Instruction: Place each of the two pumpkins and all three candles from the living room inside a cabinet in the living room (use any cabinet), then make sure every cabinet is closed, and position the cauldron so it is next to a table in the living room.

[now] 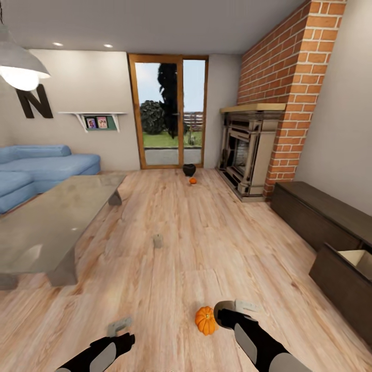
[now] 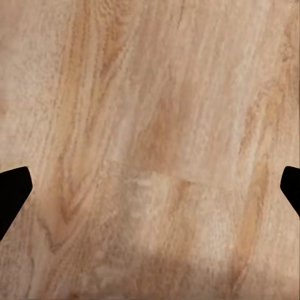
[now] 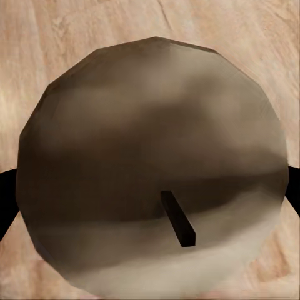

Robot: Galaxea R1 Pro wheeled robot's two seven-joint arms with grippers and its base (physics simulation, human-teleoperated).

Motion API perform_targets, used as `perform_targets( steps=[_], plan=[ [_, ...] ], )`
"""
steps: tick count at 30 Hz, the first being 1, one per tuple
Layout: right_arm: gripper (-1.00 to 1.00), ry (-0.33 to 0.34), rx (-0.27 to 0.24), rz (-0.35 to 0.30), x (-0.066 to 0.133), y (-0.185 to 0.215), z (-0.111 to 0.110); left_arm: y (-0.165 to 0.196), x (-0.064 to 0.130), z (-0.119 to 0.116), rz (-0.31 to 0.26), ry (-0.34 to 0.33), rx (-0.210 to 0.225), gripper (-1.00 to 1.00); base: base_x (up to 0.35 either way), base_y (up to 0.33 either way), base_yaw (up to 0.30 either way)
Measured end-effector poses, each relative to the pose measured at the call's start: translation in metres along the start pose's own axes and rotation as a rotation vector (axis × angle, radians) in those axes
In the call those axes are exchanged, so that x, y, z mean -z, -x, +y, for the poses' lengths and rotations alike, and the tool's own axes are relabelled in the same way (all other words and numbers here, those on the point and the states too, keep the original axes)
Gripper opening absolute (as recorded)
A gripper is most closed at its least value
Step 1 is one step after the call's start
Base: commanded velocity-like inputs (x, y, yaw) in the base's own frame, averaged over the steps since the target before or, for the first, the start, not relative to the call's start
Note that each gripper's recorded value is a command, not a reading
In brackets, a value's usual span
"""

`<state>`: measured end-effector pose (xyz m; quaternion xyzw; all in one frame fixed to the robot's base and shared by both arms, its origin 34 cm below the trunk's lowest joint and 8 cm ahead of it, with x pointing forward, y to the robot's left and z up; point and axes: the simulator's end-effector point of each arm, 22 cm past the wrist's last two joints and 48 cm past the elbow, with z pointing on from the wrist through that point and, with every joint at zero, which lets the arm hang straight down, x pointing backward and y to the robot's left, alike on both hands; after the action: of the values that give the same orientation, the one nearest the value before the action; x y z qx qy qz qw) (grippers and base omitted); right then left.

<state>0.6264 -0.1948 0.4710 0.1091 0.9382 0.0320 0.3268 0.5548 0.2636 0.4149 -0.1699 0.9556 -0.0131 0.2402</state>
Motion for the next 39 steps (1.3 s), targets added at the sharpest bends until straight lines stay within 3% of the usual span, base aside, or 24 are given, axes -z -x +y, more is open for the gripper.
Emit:
perform_targets(
  steps=[12, 22, 39],
  plan=[
    [-1.00, -0.003, -0.003, -0.010, 0.000, 0.001, -0.002, 0.000, 0.000, 0.000, -0.002, 0.000, -0.008, 1.00, 0.117, 0.227, 0.200],
    [-1.00, -0.001, -0.004, -0.014, 0.000, 0.002, -0.002, 0.002, 0.001, -0.004, -0.001, -0.008, 0.007, 1.00, 0.038, 0.011, -0.109],
    [-1.00, -0.019, -0.003, -0.015, 0.021, 0.015, -0.006, 0.022, 0.029, -0.007, 0.000, -0.003, 0.006, 1.00, 0.000, 0.000, -0.011]
  ],
)
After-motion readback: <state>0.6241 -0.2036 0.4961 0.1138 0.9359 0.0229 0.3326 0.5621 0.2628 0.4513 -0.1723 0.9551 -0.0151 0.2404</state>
